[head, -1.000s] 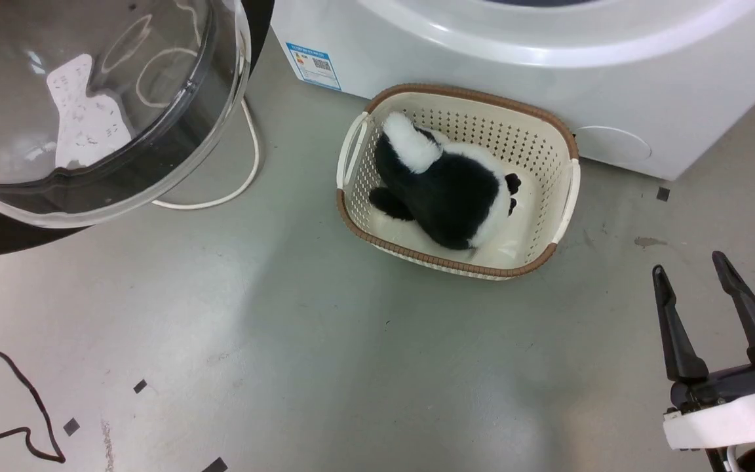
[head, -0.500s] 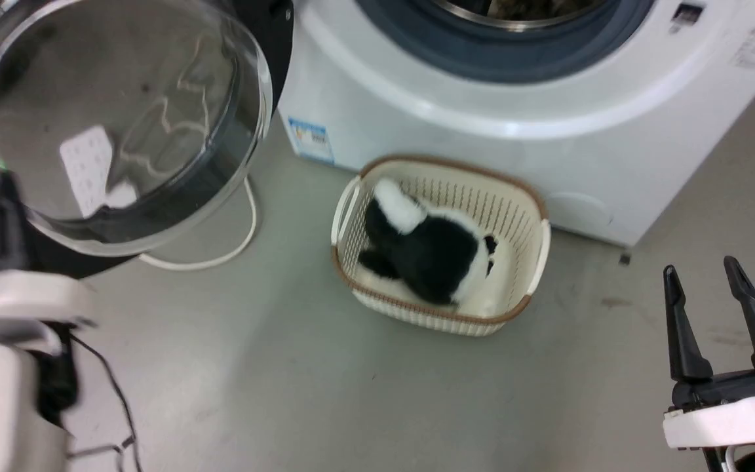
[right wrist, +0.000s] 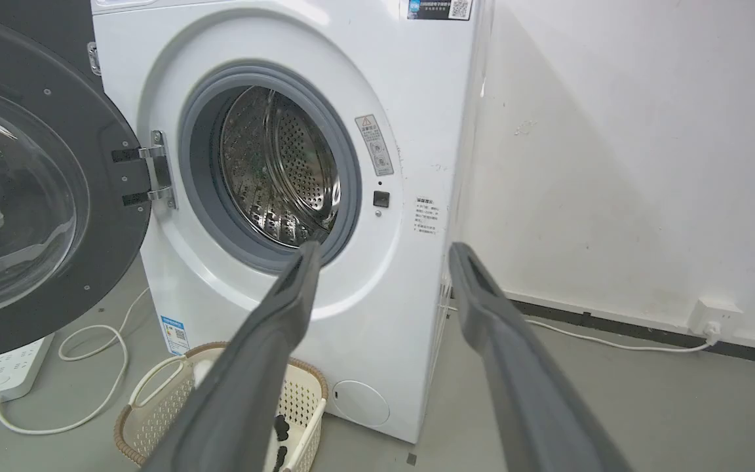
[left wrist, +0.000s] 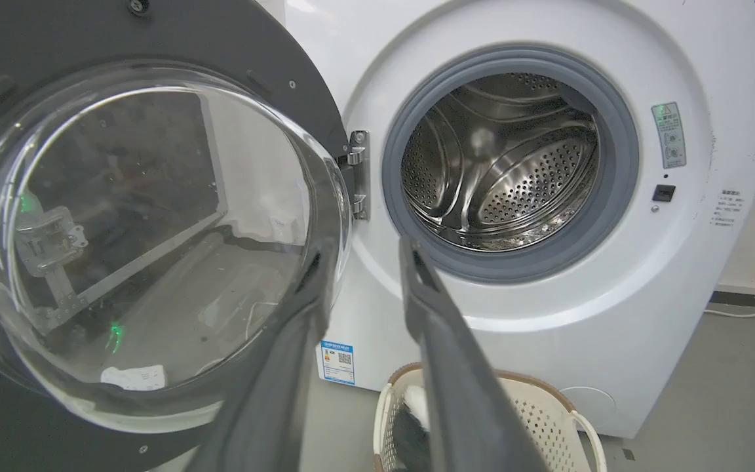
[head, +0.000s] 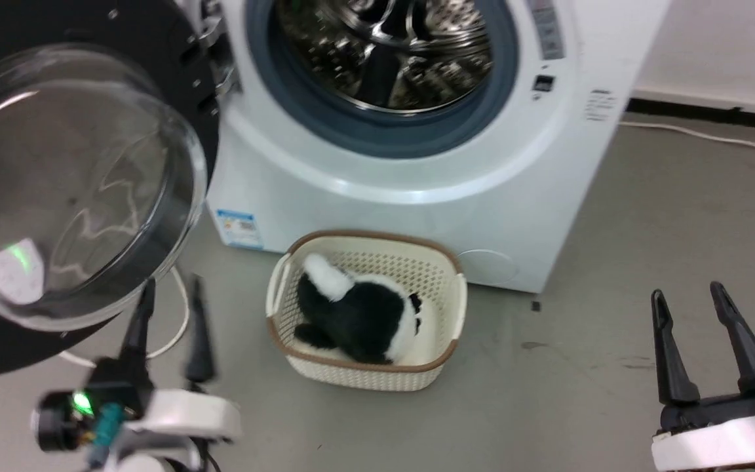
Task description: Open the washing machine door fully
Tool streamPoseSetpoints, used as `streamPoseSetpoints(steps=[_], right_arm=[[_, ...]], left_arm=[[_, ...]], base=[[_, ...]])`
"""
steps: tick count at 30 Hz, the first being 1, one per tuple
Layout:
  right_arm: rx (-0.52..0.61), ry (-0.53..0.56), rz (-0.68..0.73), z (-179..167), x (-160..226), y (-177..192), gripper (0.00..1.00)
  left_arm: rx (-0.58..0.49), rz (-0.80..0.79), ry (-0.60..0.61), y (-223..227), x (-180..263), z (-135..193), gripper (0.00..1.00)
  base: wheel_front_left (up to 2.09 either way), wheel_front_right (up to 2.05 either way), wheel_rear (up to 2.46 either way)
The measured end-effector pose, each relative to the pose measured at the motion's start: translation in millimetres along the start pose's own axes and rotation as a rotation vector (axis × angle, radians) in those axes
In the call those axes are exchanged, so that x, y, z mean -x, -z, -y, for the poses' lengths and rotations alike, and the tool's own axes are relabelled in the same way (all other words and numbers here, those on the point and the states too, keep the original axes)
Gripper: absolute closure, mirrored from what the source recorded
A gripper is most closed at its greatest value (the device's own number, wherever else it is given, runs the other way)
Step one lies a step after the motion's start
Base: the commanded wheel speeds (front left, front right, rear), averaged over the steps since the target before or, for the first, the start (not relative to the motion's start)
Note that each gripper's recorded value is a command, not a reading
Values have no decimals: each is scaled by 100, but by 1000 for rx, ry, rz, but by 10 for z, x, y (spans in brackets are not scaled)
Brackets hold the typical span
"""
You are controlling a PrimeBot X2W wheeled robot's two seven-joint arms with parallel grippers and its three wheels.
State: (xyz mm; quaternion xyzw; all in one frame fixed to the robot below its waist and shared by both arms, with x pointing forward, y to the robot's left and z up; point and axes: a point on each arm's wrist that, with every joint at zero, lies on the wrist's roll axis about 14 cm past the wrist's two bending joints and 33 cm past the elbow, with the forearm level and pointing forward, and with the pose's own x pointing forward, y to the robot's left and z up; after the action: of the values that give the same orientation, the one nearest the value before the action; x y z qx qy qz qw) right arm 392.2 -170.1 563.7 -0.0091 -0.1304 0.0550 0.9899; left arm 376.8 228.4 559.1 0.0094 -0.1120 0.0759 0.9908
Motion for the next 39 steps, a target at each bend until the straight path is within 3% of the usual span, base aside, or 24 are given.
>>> streamPoseSetpoints(steps=[9,19,20,39], right_arm=[[-1,75,-47,202,375,51,0],[-23,82,-71,204,430,124,0],[-23,82,-71,204,429,124,100],[-24,71,-98,168,429,160,100]], left_arm=[[29,-69,150,209,288,658,0],[47,-98,175,291,353,741,0],[46,-99,176,294,354,742,100],[41,-120,174,312,340,716,100]], base=[[0,0,0],[0,0,0],[0,0,0],[0,0,0]])
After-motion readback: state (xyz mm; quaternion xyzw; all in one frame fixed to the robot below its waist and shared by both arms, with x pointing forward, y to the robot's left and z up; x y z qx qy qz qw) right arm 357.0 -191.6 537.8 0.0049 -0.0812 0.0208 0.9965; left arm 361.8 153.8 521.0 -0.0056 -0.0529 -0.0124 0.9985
